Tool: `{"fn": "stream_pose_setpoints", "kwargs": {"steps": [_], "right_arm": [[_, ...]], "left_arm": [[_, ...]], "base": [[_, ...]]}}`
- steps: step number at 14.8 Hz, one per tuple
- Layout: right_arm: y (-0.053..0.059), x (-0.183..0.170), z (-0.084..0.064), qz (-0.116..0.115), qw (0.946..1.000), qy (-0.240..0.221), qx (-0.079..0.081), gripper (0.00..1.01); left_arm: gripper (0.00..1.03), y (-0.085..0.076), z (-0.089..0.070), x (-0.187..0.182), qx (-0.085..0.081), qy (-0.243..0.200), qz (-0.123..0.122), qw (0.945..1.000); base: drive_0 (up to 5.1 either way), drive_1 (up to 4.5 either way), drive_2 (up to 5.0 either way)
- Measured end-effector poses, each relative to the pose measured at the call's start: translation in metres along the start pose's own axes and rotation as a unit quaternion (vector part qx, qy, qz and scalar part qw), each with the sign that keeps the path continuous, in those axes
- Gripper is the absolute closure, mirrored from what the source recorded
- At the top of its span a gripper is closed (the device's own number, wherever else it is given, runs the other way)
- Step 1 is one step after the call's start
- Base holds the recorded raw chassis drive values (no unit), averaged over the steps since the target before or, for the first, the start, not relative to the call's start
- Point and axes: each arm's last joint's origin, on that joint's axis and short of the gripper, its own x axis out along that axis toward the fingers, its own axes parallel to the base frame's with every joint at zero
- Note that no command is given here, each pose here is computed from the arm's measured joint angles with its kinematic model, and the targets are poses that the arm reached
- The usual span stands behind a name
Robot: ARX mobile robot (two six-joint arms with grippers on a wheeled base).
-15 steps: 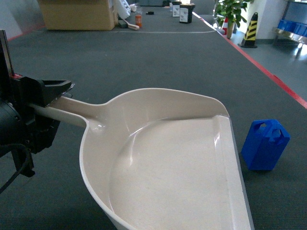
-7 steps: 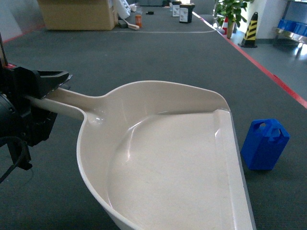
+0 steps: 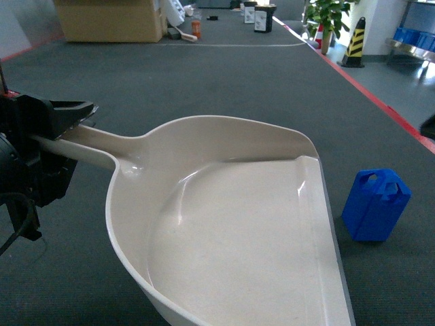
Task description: Place part in tray to right shelf
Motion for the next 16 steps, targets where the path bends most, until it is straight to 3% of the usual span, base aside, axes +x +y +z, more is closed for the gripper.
{"fn": "stream_pose_setpoints", "kwargs": {"steps": [3, 4, 6, 8, 10, 12, 14, 15, 16], "right_arm": [[0.023, 0.042, -0.001, -0.013, 0.9976, 0.063, -0.024, 0.03], [0.032, 0.063, -0.005, -0.028, 0.9951, 0.088, -0.035, 0.03], [0.037, 0.082, -0.016, -0.044, 0.992, 0.109, -0.047, 0.04], [0.038, 0.095, -0.025, -0.037, 0.9916, 0.114, -0.048, 0.27], [0.038, 0.091, -0.023, -0.041, 0.9917, 0.112, -0.049, 0.49], [0.038, 0.069, -0.014, -0.043, 0.9939, 0.088, -0.049, 0.55], [0.048, 0.036, 0.009, -0.024, 0.9977, 0.037, -0.052, 0.55], [0.059, 0.015, 0.022, -0.003, 0.9985, 0.005, -0.055, 0.55], [0.077, -0.009, 0.035, 0.039, 0.997, -0.03, -0.06, 0.55]], "left_arm": [[0.89, 0.0, 0.0, 0.0, 0.0, 0.0, 0.0, 1.0], [0.89, 0.0, 0.0, 0.0, 0.0, 0.0, 0.0, 1.0], [0.89, 0.0, 0.0, 0.0, 0.0, 0.0, 0.0, 1.0], [0.89, 0.0, 0.0, 0.0, 0.0, 0.0, 0.0, 1.0], [0.89, 0.0, 0.0, 0.0, 0.0, 0.0, 0.0, 1.0], [0.89, 0.0, 0.0, 0.0, 0.0, 0.0, 0.0, 1.0], [0.89, 0.0, 0.0, 0.0, 0.0, 0.0, 0.0, 1.0], [0.89, 0.0, 0.0, 0.0, 0.0, 0.0, 0.0, 1.0], [0.89, 0.0, 0.0, 0.0, 0.0, 0.0, 0.0, 1.0]], "base": [[0.0, 0.0, 0.0], [0.0, 0.0, 0.0], [0.0, 0.0, 0.0], [0.0, 0.0, 0.0], [0.0, 0.0, 0.0], [0.0, 0.0, 0.0], [0.0, 0.0, 0.0], [0.0, 0.0, 0.0], [0.0, 0.0, 0.0]]}}
